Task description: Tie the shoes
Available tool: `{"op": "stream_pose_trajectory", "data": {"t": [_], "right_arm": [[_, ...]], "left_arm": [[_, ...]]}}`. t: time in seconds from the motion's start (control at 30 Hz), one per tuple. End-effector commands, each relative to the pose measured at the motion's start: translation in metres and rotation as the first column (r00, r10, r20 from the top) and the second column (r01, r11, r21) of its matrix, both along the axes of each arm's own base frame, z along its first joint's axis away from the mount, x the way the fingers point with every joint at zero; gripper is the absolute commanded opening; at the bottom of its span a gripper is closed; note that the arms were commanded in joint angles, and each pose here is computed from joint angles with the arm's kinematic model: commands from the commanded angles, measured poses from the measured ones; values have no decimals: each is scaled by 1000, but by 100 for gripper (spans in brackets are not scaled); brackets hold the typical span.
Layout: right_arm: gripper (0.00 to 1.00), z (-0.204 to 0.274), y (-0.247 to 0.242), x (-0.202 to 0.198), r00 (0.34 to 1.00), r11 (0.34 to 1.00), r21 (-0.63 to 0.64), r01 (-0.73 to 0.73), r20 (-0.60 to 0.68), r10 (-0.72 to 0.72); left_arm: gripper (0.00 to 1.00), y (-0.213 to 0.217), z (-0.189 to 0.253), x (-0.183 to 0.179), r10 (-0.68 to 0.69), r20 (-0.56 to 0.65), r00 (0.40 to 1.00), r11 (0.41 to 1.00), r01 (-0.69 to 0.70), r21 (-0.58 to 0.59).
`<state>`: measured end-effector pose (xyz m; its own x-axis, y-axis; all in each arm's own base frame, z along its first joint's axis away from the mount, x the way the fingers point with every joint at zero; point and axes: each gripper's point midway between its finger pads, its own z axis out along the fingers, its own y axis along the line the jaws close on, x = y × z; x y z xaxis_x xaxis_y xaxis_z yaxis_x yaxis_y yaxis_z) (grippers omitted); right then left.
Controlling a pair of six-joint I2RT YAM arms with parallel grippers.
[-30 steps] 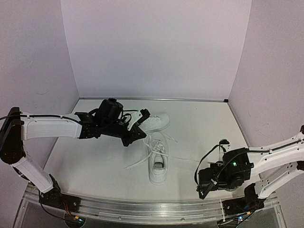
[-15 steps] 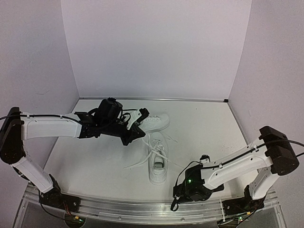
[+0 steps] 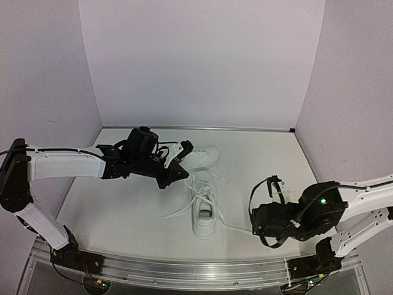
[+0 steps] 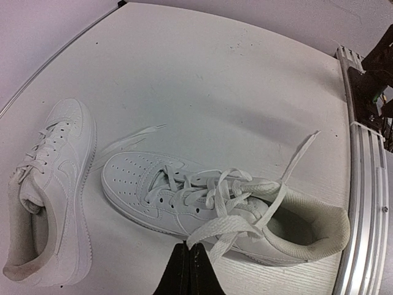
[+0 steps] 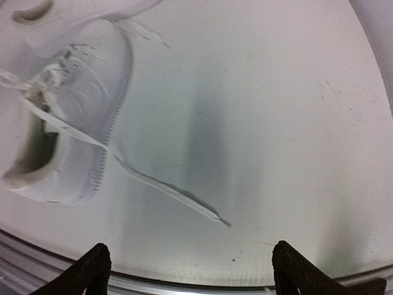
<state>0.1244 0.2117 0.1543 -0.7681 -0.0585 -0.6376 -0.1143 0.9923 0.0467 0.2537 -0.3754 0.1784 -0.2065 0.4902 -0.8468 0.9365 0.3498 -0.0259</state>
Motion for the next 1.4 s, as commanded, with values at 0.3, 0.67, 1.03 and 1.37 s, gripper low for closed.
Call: {"op": "stream_pose_trajectory", "data": {"t": [0.3,0.67,1.03,1.37], "right_arm": [[65,7,125,39,938,944,-54,-325,111,329],[63,1,118,71,892,872,186,-453,92,443],[58,-30,124,76,824,791,253,-557,55,563],[56,-50,136,93,825,800,230,-555,29,564]], "left_arm": [[0,-5,22,-5,-46,11,999,997,47,-59],[0,-7,25,-7,-61,20,998,996,62,-62],[0,-6,24,-8,-70,20,997,996,71,-56],[0,-5,23,-8,-66,19,998,996,67,-52]]}}
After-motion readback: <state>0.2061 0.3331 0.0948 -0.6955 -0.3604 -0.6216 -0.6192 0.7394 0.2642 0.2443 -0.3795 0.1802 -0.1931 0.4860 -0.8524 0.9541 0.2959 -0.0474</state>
